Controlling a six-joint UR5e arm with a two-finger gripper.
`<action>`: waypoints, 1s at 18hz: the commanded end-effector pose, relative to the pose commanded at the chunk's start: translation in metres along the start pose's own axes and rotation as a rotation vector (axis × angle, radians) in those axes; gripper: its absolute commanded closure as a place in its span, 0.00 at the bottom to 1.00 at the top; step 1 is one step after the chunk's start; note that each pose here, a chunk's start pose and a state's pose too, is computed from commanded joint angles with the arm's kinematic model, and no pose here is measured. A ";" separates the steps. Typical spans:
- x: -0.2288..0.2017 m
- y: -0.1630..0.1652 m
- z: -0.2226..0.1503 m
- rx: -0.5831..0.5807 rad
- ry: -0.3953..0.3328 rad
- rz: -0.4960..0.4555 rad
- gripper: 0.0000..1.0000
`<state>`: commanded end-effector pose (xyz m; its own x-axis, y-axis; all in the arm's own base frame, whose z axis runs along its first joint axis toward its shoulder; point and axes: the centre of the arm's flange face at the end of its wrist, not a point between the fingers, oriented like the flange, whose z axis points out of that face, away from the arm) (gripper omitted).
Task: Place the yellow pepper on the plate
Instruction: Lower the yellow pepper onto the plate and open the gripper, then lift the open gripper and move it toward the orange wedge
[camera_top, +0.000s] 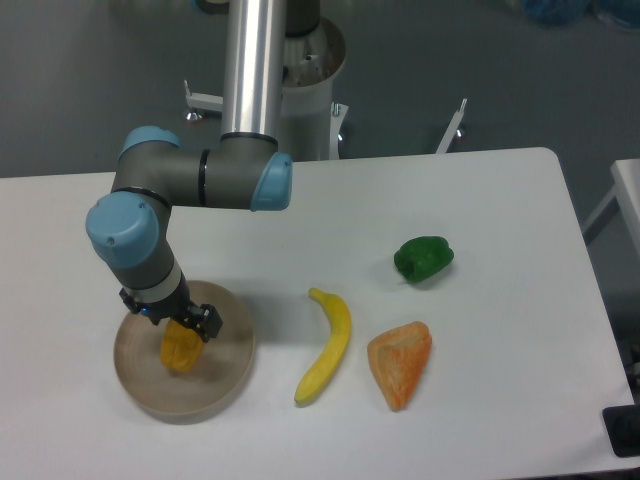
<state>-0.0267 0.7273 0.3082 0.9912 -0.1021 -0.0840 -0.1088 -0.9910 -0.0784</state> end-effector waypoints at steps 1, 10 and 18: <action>-0.006 0.002 -0.009 0.011 -0.005 0.025 0.00; -0.169 0.054 -0.049 0.036 -0.068 0.288 0.00; -0.256 0.089 -0.045 0.027 -0.106 0.481 0.00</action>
<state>-0.2868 0.6613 0.3672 0.8151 -0.5370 -0.2176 -0.5557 -0.8308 -0.0314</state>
